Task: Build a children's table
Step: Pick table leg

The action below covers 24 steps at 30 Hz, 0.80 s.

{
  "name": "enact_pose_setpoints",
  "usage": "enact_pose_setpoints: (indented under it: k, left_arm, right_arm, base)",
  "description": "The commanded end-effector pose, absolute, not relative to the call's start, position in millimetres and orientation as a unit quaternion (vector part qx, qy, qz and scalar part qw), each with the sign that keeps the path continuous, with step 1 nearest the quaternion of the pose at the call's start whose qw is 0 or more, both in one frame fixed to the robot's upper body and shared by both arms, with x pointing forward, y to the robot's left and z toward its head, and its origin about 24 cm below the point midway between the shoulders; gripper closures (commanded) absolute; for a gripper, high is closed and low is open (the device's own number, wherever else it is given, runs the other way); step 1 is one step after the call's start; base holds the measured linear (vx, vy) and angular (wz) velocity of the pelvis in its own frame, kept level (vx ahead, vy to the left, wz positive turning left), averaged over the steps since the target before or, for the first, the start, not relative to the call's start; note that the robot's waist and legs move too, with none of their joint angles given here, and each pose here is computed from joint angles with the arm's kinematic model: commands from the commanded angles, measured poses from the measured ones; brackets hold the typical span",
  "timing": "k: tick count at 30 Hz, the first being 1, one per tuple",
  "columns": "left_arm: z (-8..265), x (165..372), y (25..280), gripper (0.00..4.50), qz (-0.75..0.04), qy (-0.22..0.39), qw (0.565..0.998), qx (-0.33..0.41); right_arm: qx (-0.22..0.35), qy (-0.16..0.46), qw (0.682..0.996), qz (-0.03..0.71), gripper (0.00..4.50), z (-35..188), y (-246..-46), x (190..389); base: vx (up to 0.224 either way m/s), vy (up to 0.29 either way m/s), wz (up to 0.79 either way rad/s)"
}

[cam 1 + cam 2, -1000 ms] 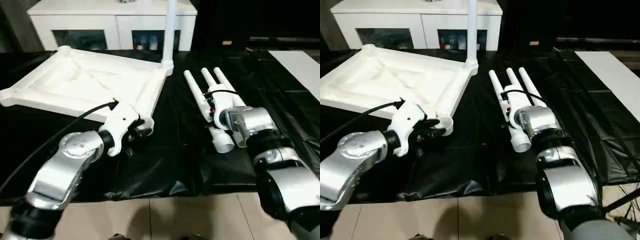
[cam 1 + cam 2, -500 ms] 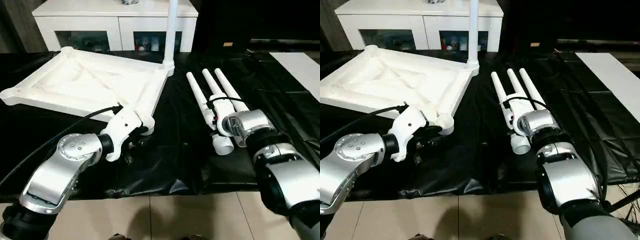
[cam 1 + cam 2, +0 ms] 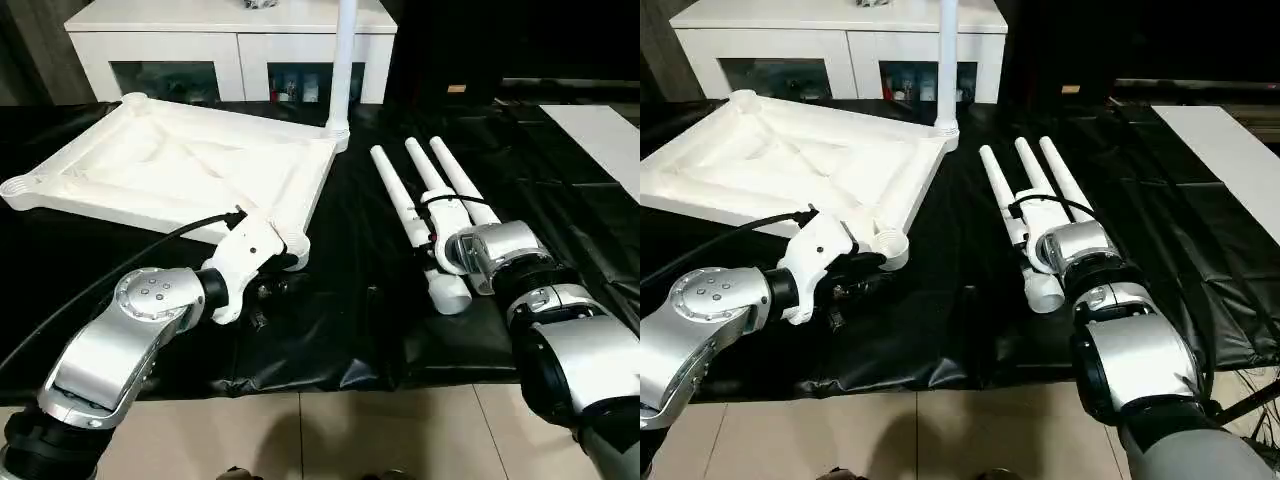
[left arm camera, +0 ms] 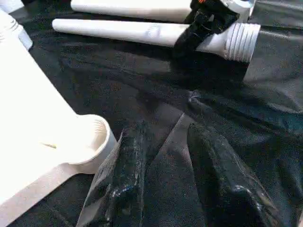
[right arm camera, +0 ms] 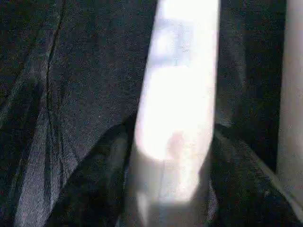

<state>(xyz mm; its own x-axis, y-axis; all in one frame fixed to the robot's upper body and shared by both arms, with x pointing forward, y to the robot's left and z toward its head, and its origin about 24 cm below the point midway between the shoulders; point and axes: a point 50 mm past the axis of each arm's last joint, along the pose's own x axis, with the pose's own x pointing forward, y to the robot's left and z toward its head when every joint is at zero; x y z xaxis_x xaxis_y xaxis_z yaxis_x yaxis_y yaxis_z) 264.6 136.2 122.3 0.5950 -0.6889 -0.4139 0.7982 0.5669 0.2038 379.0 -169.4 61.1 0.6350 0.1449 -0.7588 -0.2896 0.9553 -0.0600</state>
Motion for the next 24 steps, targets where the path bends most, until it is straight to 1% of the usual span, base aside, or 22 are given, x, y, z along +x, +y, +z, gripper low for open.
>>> enact_pose_setpoints:
  k: [1, 3, 4, 5, 8, 10, 11, 12, 13, 14, 15, 16, 17, 18, 19, 20, 21, 22, 23, 24]
  left_arm:
    - [127, 265, 134, 2.88, -0.426, 0.135, 0.873, 0.196]
    - [128, 266, 134, 2.88, -0.423, 0.135, 0.874, 0.195]
    - [128, 266, 134, 2.71, -0.423, 0.135, 0.875, 0.193]
    - [129, 267, 134, 2.54, -0.418, 0.134, 0.879, 0.187]
    - [134, 271, 134, 2.54, -0.410, 0.125, 0.888, 0.166]
    - [139, 273, 134, 2.48, -0.403, 0.113, 0.895, 0.156]
    - [139, 274, 134, 2.15, -0.402, 0.112, 0.895, 0.155]
    - [141, 276, 135, 2.12, -0.393, 0.105, 0.901, 0.149]
    - [142, 277, 135, 2.17, -0.391, 0.103, 0.903, 0.147]
    - [148, 281, 135, 2.14, -0.377, 0.087, 0.912, 0.132]
    - [148, 281, 135, 2.00, -0.377, 0.087, 0.912, 0.132]
    - [152, 285, 136, 2.00, -0.363, 0.078, 0.921, 0.115]
    - [164, 293, 133, 1.75, -0.340, 0.051, 0.938, 0.052]
    - [164, 293, 133, 1.75, -0.340, 0.051, 0.938, 0.052]
    - [169, 296, 132, 1.75, -0.335, 0.044, 0.941, 0.026]
    - [176, 299, 127, 1.63, -0.337, 0.033, 0.941, -0.021]
    - [180, 300, 123, 1.50, -0.345, 0.027, 0.937, -0.053]
    - [185, 301, 117, 1.50, -0.358, 0.020, 0.929, -0.087]
    - [188, 302, 113, 1.31, -0.368, 0.016, 0.924, -0.107]
    - [191, 302, 109, 1.31, -0.383, 0.012, 0.915, -0.127]
  right_arm:
    - [-0.073, 0.412, 0.902, 0.108, 2.28, 59, -173.8, 377.9]
    - [-0.059, 0.408, 0.905, 0.103, 2.49, 60, -175.2, 378.4]
    - [-0.053, 0.406, 0.907, 0.100, 2.53, 60, -175.8, 378.6]
    - [-0.033, 0.398, 0.912, 0.095, 2.61, 61, -177.6, 379.3]
    - [0.005, 0.380, 0.922, 0.076, 2.65, 66, -184.4, 381.1]
    - [0.010, 0.367, 0.927, 0.074, 2.66, 72, -187.4, 382.8]
    - [0.011, 0.365, 0.928, 0.074, 2.67, 72, -187.7, 383.0]
    - [0.024, 0.356, 0.931, 0.079, 2.67, 77, -187.7, 384.1]
    - [0.026, 0.354, 0.931, 0.080, 2.67, 78, -187.9, 384.3]
    - [0.035, 0.338, 0.936, 0.088, 2.67, 88, -189.6, 385.2]
    - [0.035, 0.338, 0.936, 0.088, 2.67, 88, -189.6, 385.2]
    - [0.052, 0.318, 0.941, 0.104, 2.67, 97, -189.1, 385.2]
    - [0.095, 0.243, 0.951, 0.168, 2.67, 120, -185.4, 382.0]
    - [0.095, 0.243, 0.951, 0.168, 2.67, 120, -185.4, 382.0]
    - [0.115, 0.206, 0.950, 0.203, 2.67, 130, -182.5, 378.9]
    - [0.151, 0.138, 0.940, 0.272, 2.68, 147, -177.6, 370.1]
    - [0.177, 0.102, 0.926, 0.317, 2.68, 154, -176.0, 361.9]
    - [0.200, 0.075, 0.907, 0.363, 2.68, 158, -174.8, 352.1]
    - [0.213, 0.063, 0.894, 0.388, 2.68, 160, -174.5, 346.1]
    - [0.214, 0.062, 0.887, 0.404, 2.68, 158, -174.2, 341.6]
  base:
    - [0.000, 0.000, 0.00]
    - [0.000, 0.000, 0.00]
    - [0.000, 0.000, 0.00]
    - [0.000, 0.000, 0.00]
    - [0.000, 0.000, 0.00]
    - [0.000, 0.000, 0.00]
    - [0.000, 0.000, 0.00]
    - [0.000, 0.000, 0.00]
    - [0.000, 0.000, 0.00]
    - [0.000, 0.000, 0.00]
    - [0.000, 0.000, 0.00]
    - [0.000, 0.000, 0.00]
    - [0.000, 0.000, 0.00]
    - [0.000, 0.000, 0.00]
    - [0.000, 0.000, 0.00]
    - [0.000, 0.000, 0.00]
    - [0.000, 0.000, 0.00]
    - [0.000, 0.000, 0.00]
    - [0.000, 0.000, 0.00]
    - [0.000, 0.000, 0.00]
